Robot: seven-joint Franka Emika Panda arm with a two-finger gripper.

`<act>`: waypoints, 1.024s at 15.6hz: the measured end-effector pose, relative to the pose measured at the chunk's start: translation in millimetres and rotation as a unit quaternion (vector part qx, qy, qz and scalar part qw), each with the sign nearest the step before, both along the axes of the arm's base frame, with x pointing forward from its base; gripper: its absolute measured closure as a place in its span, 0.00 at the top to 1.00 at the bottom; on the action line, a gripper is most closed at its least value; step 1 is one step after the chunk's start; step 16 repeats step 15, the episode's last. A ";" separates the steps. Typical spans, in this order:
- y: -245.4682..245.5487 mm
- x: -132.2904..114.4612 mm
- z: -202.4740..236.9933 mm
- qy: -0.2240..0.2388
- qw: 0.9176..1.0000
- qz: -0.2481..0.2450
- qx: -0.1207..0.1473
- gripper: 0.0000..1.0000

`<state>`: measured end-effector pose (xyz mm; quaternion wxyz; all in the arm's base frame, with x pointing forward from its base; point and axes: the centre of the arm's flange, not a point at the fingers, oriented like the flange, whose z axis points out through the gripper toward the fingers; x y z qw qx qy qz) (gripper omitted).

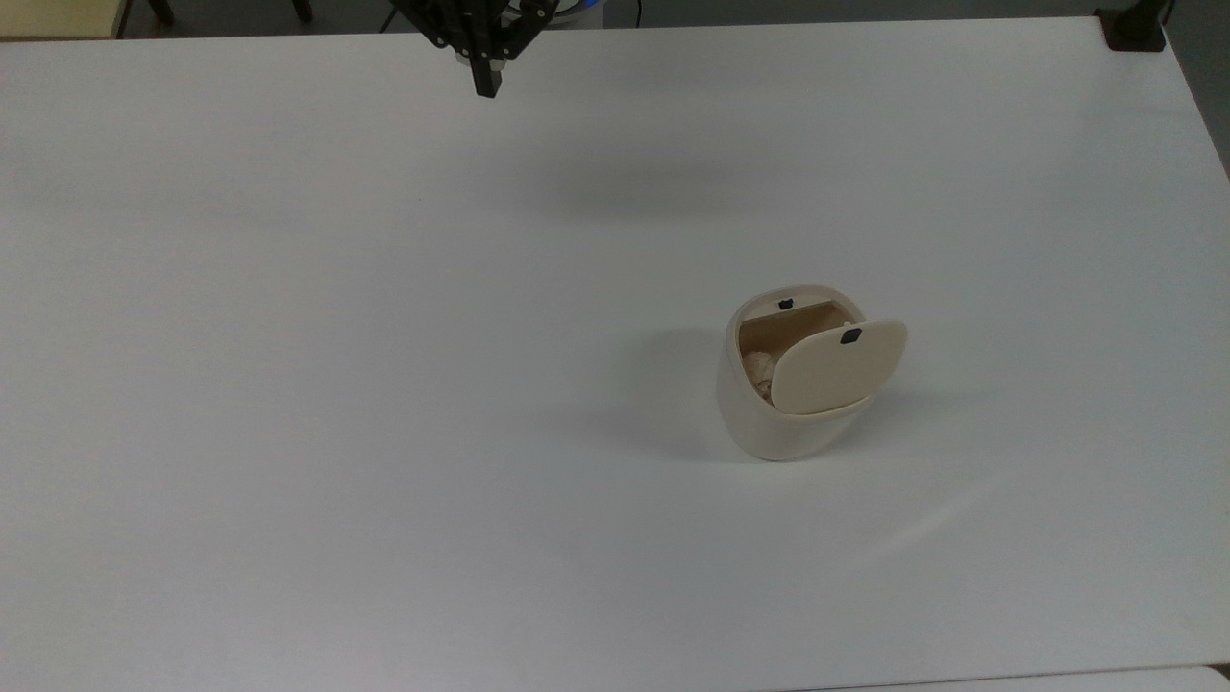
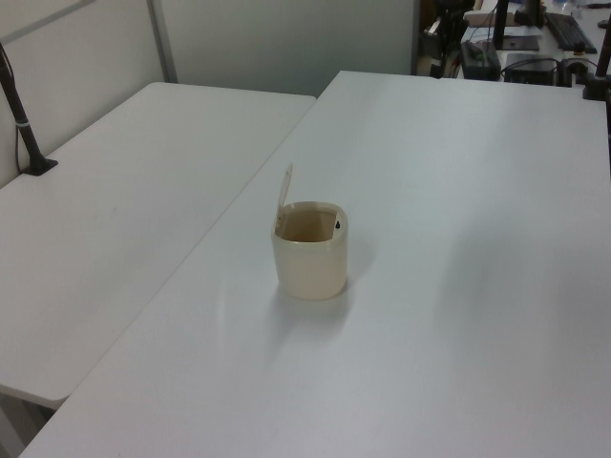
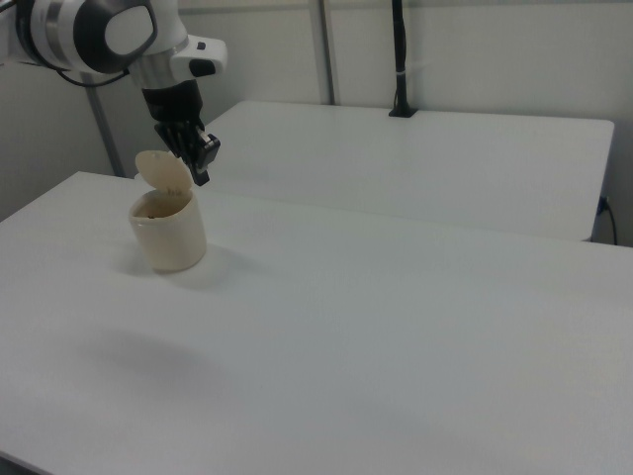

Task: Open the trash bin

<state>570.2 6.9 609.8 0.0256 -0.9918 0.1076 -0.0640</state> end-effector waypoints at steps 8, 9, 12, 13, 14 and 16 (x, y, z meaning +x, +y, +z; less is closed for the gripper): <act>-0.9 -0.1 -2.8 0.001 0.998 0.055 -0.007 0.57; -1.1 -0.1 -2.6 0.001 0.998 0.055 -0.008 0.65; -1.5 0.0 -0.6 -0.002 0.998 0.056 -0.008 0.97; -1.9 0.0 -0.3 -0.002 0.998 0.057 -0.010 1.00; -2.3 0.0 -0.2 -0.002 0.998 0.057 -0.012 1.00; -2.5 0.0 -0.2 -0.002 0.998 0.057 -0.013 1.00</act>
